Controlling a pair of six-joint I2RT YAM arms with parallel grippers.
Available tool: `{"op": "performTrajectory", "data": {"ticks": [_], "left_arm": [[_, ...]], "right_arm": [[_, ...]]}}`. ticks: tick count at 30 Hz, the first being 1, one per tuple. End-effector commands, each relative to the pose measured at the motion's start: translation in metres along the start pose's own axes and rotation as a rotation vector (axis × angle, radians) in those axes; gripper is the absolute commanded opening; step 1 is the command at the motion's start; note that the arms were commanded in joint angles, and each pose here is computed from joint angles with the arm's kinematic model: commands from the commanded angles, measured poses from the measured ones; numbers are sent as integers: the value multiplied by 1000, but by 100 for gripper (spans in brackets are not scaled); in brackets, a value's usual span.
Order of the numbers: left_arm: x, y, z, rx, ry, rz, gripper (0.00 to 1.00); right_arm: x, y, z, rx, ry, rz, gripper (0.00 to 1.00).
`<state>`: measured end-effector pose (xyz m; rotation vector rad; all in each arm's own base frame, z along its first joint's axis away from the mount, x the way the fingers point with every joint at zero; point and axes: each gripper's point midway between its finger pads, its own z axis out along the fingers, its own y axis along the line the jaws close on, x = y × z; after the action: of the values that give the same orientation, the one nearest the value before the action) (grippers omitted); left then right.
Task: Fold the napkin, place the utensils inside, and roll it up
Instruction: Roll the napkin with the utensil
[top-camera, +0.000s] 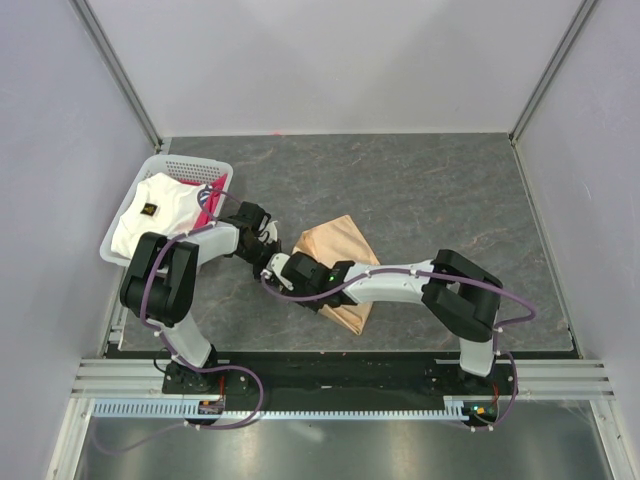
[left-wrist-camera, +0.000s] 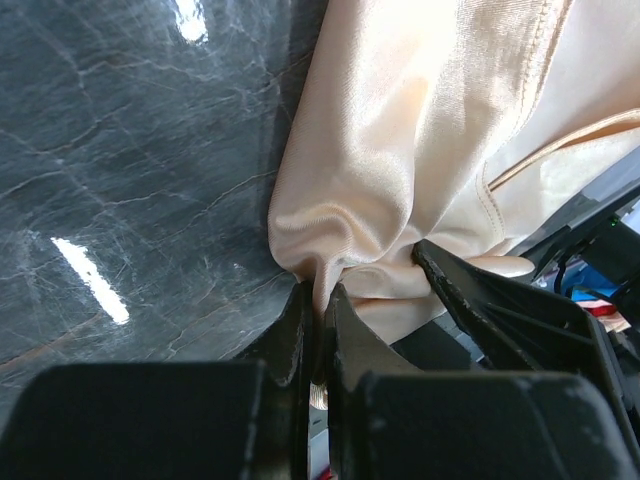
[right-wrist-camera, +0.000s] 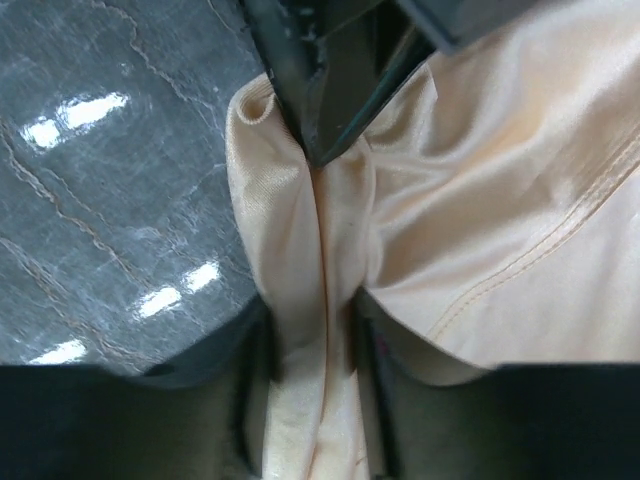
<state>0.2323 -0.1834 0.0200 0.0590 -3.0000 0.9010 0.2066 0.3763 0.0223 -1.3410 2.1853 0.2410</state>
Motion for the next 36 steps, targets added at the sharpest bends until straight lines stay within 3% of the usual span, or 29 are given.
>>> {"op": "performTrajectory", "data": {"ticks": [1,3,6,7,9,16,21,28,36], "left_arm": [[-5,6,0,-27,-10,38,2],[-10,6,-5,-44,-46,43,2],[-22,2,-14,-58,-121,48,15],[-25,1,-17,-60,-144,47,27],[-32,0,-24,-68,-206,44,31],[-42,0,-43,-83,-380,24,63],[-39,2,-48,-70,-449,15,65],[-26,-31,-63,165,-608,124,68],[-8,-36,-45,266,-571,177,70]], "right_arm": [[12,13,6,-112,39,23,32],[20,19,6,-158,63,34,25],[33,26,5,-230,95,56,20],[37,32,3,-267,106,87,18],[42,34,2,-304,123,118,17],[49,40,-8,-454,146,214,14],[51,37,-15,-538,145,271,14],[53,39,-15,-670,170,352,15],[52,37,-6,-819,188,461,15]]}}
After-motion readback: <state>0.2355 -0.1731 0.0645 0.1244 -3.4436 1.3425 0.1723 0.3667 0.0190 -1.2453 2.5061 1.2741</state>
